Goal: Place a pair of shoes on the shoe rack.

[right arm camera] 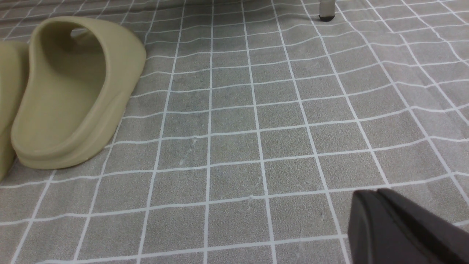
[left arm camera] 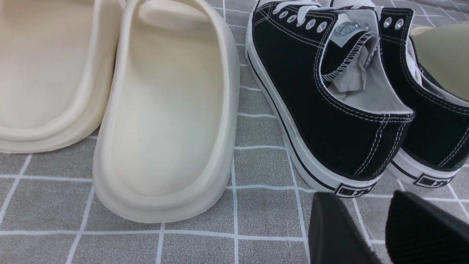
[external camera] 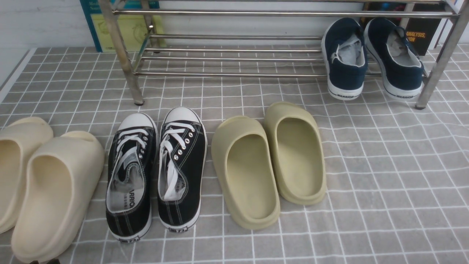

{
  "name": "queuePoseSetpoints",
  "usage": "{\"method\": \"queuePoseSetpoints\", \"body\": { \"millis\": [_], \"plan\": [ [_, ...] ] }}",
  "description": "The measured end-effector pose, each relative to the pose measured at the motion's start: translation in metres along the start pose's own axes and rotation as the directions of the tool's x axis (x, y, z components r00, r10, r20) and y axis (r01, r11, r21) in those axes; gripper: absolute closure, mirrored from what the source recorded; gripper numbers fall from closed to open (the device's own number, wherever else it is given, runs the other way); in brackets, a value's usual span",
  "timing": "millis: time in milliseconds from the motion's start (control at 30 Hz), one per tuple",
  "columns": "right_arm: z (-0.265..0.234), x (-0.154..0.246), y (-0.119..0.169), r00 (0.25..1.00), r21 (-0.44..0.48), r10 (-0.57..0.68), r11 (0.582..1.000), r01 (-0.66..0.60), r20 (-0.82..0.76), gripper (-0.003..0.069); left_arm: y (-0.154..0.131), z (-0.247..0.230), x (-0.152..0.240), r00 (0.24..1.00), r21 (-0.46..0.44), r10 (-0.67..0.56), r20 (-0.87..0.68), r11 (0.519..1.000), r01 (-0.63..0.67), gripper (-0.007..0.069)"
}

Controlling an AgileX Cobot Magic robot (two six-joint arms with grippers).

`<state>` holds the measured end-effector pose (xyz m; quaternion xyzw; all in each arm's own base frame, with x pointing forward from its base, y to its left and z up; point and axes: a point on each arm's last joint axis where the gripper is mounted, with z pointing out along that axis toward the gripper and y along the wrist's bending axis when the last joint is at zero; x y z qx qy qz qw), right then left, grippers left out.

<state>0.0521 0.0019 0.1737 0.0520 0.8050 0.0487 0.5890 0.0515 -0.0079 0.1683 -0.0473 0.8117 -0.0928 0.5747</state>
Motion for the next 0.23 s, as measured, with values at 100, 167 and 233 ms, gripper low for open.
{"method": "queuePoseSetpoints", "body": {
  "millis": [100,167,233],
  "plan": [
    [0.0000,0.0000,0.0000,1.000,0.000,0.000,1.000,0.000,0.000,0.0620,0.0000,0.0000,0.0000,1.000,0.000,0.000,0.000,1.000,0.000,0.0386],
    [0.0000,0.0000,0.0000,1.000,0.000,0.000,1.000,0.000,0.000,0.0618,0.0000,0.0000,0.0000,1.000,0.000,0.000,0.000,1.000,0.000,0.0386],
    [0.0000,0.0000,0.0000,1.000,0.000,0.000,1.000,0.000,0.000,0.0615,0.0000,0.0000,0.0000,1.000,0.000,0.000,0.000,1.000,0.000,0.0386]
  ]
}}
